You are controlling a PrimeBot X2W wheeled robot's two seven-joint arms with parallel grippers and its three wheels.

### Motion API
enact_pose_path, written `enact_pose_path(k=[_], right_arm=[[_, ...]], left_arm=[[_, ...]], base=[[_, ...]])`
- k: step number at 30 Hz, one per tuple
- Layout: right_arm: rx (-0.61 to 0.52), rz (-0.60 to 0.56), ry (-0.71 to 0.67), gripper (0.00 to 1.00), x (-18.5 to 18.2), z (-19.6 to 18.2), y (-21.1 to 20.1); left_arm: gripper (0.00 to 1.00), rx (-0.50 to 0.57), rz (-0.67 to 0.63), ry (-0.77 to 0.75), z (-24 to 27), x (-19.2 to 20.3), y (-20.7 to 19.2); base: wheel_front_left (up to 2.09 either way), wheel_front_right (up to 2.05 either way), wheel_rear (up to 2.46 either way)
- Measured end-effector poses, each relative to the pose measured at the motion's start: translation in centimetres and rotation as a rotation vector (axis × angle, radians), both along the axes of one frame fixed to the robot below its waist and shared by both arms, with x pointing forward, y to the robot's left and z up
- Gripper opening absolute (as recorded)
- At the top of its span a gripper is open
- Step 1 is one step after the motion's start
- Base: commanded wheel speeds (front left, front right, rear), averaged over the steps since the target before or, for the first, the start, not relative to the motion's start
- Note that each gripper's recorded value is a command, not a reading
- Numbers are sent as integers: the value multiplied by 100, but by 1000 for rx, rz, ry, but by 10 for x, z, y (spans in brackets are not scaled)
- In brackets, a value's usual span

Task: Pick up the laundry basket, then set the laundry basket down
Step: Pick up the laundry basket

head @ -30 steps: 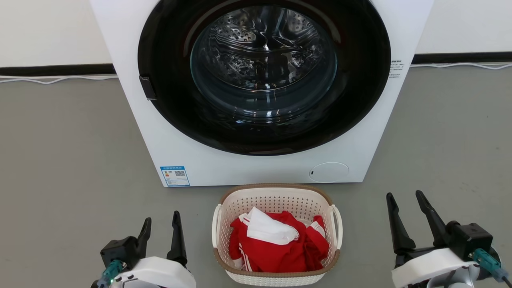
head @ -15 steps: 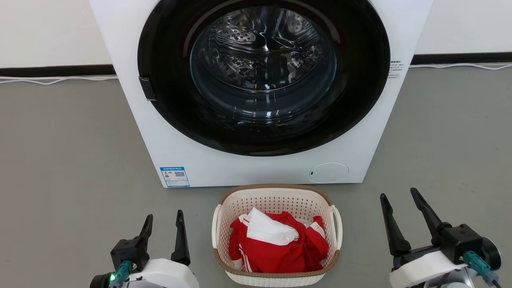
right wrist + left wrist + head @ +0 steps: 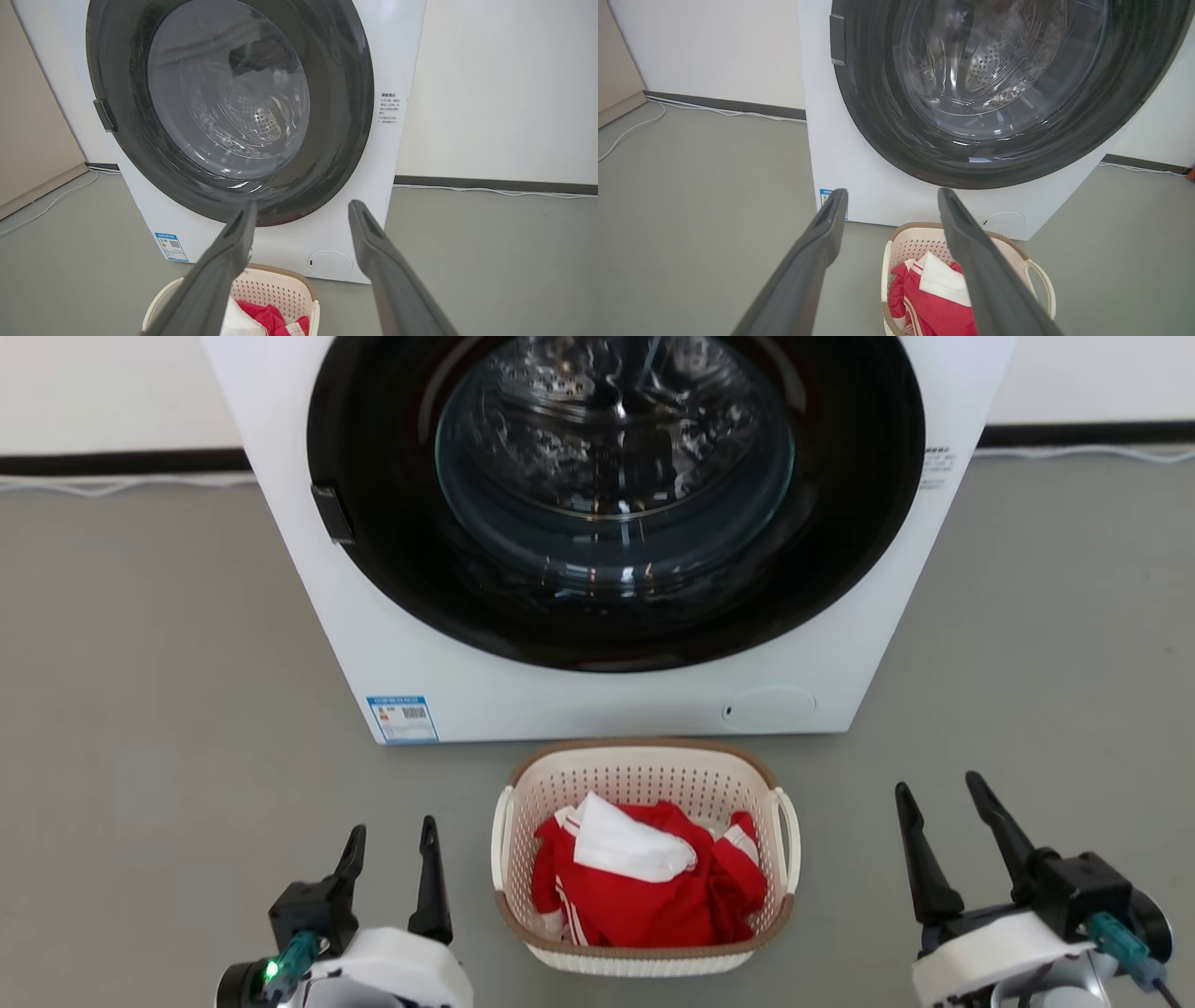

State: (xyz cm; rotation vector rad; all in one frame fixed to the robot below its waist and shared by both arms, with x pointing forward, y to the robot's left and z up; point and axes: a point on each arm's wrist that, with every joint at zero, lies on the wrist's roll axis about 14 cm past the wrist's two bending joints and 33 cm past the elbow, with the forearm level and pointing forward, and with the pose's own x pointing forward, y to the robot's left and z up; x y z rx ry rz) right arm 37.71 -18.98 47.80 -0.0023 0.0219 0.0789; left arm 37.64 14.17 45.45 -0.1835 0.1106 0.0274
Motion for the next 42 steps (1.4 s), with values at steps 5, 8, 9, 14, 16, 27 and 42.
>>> enact_pose_path(k=[5,8,9,14,16,27,42], right_arm=[[13,-21,44,100,19,-15,-5],[11,-26,81,100,33,-28,-7],[10,-28,95,100,38,-32,-8],[10,-44,173,100,62,-61,-15],[18,-60,211,100,70,-75,-19],[36,-40,423,100,97,-156,-13],[75,-18,606,100,120,-246,-3]], left_arm=[[100,3,-31,17,-7,19,-11],[100,8,-54,37,-15,32,-19],[100,9,-64,49,-20,37,-23],[100,15,-100,111,-45,60,-36],[100,19,-113,141,-57,69,-42],[100,40,-185,307,-127,108,-66],[100,113,-197,509,-227,134,-65]], base=[[0,0,0],[0,0,0],[0,0,0],[0,0,0],[0,0,0],[0,0,0],[0,0,0]])
